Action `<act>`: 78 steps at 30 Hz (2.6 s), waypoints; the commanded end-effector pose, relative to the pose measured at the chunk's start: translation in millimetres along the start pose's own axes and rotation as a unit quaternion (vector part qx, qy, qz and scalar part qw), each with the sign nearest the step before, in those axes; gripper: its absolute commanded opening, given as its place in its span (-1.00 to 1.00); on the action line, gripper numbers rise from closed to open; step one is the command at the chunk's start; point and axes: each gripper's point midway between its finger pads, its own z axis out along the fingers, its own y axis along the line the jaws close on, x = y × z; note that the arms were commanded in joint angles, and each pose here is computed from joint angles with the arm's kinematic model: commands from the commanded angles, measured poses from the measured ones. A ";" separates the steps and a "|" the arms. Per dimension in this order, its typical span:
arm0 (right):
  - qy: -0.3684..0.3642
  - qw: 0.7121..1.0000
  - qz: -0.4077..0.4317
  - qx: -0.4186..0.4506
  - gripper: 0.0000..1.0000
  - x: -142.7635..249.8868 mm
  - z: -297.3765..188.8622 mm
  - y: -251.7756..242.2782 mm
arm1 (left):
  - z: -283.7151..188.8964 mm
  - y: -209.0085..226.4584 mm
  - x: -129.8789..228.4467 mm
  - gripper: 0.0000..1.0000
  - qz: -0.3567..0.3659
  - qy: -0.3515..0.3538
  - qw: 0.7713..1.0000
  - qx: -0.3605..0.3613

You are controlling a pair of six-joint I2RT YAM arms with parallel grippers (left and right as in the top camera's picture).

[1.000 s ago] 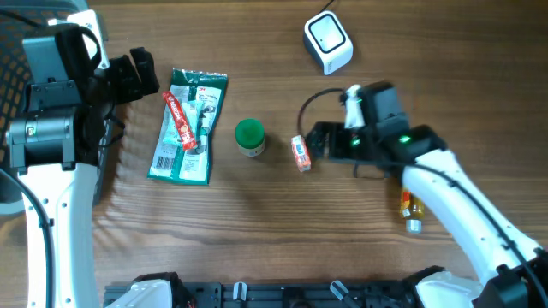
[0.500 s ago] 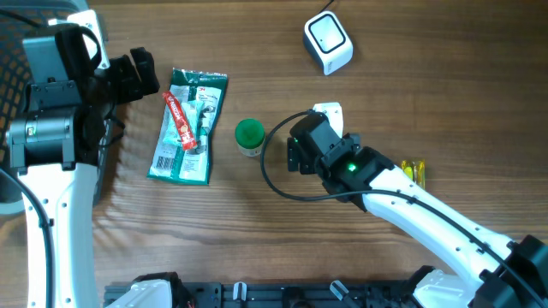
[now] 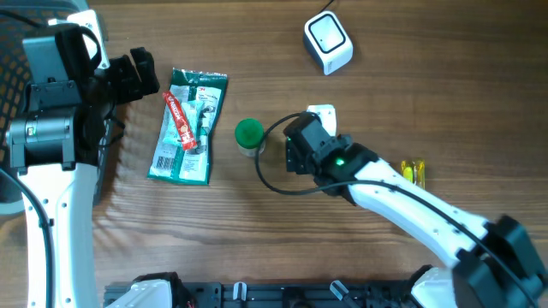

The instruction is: Scan the item barcode

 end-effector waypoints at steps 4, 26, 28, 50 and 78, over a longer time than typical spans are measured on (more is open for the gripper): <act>0.037 0.997 -0.060 -0.014 0.60 19.2 45.2 18.0 | -1.4 1.5 -3.4 1.00 0.003 -0.005 1.000 -0.003; 0.094 0.991 0.091 0.019 -0.66 8.5 17.8 -80.5 | -1.4 1.5 -3.4 1.00 0.003 -0.005 1.000 -0.003; 0.106 0.988 0.112 0.027 -0.66 16.1 22.5 -97.1 | -1.4 1.5 -3.4 1.00 0.003 -0.005 1.000 -0.003; 0.114 0.988 0.098 0.038 -0.55 39.0 38.6 -119.5 | -1.4 1.5 -3.4 1.00 0.003 -0.005 1.000 -0.003; 0.116 0.988 0.097 0.039 -0.17 52.9 45.4 -121.6 | -1.4 1.5 -3.4 1.00 0.003 -0.005 1.000 -0.003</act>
